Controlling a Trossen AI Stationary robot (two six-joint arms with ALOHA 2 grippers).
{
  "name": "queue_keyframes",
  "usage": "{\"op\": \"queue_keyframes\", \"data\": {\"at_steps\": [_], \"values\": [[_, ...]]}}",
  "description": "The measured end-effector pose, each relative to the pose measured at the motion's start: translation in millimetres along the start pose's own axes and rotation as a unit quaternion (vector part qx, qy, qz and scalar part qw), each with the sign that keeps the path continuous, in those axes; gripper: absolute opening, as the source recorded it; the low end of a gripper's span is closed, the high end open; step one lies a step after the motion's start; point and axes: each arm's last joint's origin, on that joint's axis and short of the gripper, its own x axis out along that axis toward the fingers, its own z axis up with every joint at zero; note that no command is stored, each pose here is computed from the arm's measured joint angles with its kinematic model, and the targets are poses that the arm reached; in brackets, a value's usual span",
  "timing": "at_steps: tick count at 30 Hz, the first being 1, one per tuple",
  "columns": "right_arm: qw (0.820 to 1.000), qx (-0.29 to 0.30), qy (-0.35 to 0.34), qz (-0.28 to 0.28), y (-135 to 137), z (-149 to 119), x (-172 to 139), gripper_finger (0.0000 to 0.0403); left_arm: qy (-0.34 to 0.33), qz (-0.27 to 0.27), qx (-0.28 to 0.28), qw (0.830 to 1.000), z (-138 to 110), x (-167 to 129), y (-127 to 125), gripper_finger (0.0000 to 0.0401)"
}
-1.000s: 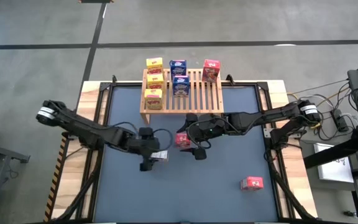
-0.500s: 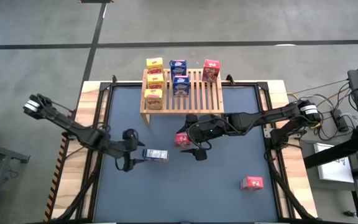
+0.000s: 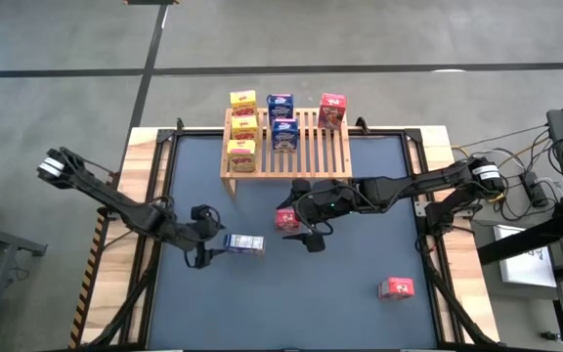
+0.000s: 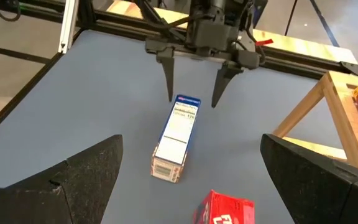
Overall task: Stack cereal on shelf
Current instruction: Put the blue cereal box on the shelf aligned with the other blue cereal box
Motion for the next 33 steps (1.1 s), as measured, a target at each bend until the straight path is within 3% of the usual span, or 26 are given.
{"op": "queue_keyframes", "data": {"at_steps": [21,33], "values": [[1.0,-0.001,-0.011,-0.002,0,2,0,0.037,0.032,0.016,0.047,0.998,-10,35,-10,0.0344],[1.0,0.0,-0.008,-0.001,0,1,0,0.037,0.028,0.024,0.046,0.998,-10,43,-8,0.0258]]}}
